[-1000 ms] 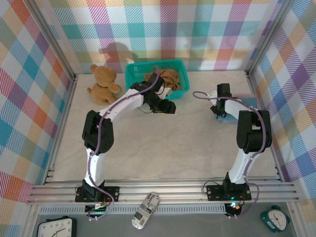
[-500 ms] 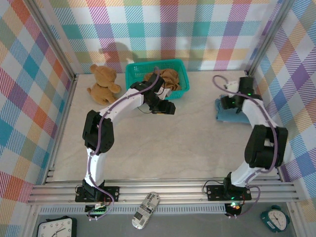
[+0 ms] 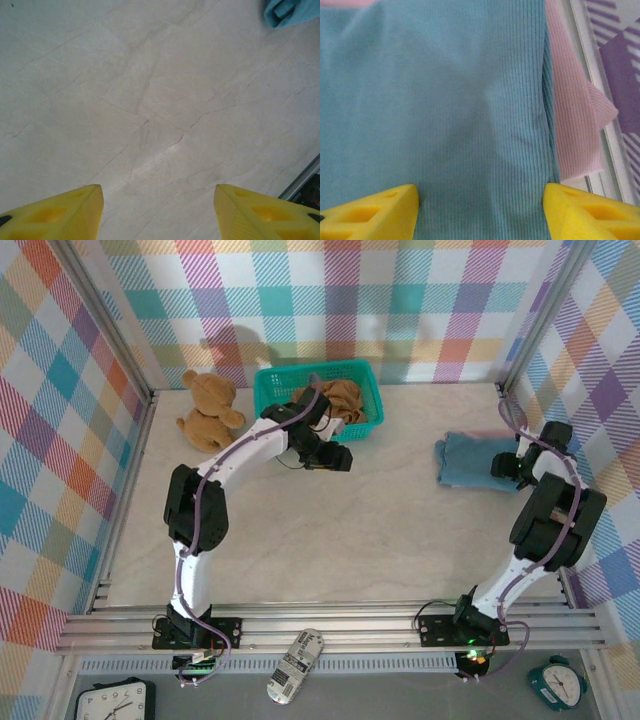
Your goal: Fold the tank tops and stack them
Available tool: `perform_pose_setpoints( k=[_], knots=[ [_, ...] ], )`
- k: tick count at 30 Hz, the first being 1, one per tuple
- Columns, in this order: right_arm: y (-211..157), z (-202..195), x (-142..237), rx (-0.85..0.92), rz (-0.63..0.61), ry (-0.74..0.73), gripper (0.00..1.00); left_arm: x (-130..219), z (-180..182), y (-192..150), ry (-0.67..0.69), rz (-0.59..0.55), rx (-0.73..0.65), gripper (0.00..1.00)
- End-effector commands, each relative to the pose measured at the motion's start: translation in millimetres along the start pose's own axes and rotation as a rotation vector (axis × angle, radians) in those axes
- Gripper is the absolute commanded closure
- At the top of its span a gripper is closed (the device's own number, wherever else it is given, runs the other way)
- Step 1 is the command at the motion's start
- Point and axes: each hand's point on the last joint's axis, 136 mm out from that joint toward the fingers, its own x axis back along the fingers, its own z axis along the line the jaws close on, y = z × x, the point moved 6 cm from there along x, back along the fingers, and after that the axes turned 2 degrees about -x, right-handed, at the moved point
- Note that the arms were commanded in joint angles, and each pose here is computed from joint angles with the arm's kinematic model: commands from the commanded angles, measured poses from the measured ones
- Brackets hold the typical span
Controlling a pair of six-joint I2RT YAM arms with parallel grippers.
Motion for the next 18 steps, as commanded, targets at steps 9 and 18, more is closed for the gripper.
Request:
perform_pose_setpoints(
  k=[9, 18],
  knots=[
    [21.2, -6.3, -14.5, -0.021, -0.022, 0.152, 0.68, 54.9, 2.4, 13.0, 0.056, -0.109, -0.038, 0.39],
    [41.7, -16.5, 25.6, 0.156, -0.155, -0.056, 0.88, 81.1, 35.5, 52.9, 0.178, -0.256, -0.079, 0.38]
  ],
)
